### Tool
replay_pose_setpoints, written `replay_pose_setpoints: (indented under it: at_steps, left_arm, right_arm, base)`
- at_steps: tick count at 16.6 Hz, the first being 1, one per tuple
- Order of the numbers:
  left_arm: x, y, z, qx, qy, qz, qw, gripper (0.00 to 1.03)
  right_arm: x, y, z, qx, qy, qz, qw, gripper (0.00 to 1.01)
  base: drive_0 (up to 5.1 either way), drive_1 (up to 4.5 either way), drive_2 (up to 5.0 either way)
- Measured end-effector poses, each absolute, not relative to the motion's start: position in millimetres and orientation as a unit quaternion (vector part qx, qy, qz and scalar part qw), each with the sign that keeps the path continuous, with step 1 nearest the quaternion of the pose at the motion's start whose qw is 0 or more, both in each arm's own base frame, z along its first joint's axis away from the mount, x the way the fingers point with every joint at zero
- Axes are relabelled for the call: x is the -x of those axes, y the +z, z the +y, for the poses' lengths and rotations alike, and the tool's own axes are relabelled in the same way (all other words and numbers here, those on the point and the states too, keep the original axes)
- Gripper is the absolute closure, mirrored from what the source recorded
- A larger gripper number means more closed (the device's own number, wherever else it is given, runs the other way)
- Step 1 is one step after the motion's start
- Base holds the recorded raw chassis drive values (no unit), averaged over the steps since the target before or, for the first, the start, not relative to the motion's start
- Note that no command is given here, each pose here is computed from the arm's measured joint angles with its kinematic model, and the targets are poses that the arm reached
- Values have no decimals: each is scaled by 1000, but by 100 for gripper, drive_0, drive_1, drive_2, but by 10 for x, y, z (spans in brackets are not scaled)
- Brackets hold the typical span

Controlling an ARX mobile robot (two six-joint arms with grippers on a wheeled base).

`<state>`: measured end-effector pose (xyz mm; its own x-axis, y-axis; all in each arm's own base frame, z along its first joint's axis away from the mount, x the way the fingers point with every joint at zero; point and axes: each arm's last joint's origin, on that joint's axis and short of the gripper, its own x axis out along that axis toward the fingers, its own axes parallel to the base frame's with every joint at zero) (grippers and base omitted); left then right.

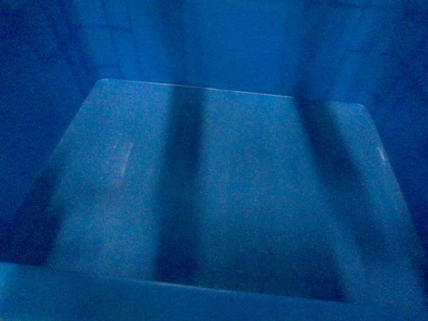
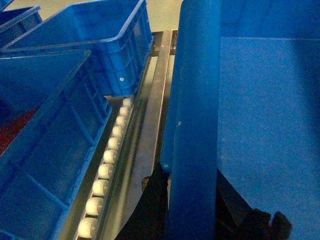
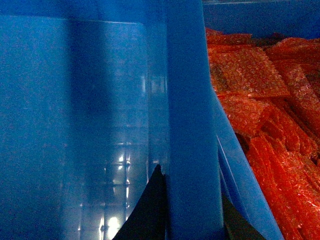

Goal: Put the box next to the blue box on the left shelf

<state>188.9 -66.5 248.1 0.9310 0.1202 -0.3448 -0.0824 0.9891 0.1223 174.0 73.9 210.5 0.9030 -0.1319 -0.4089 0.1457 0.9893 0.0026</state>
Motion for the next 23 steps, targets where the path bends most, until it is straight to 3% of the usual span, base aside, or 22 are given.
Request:
replay_pose_setpoints:
  at_steps: [21,22,23]
  left_arm:
    - [-1889,2481,-665,-53,52,178,981,88]
    - [-1891,2398,-728,-76,87,124,985,88]
    - [-1879,2424,-773,-85,105,90,987,88]
  right_arm:
    - [-1740,2103,739,-16,-71,209,975,90]
    - [-1751,1984,737,-12,-70,139,988,90]
    - [-1743,1965,729,-7,-71,106,992,89]
  base:
    - [0,0,0]
    - [0,0,0]
    - [0,0,0]
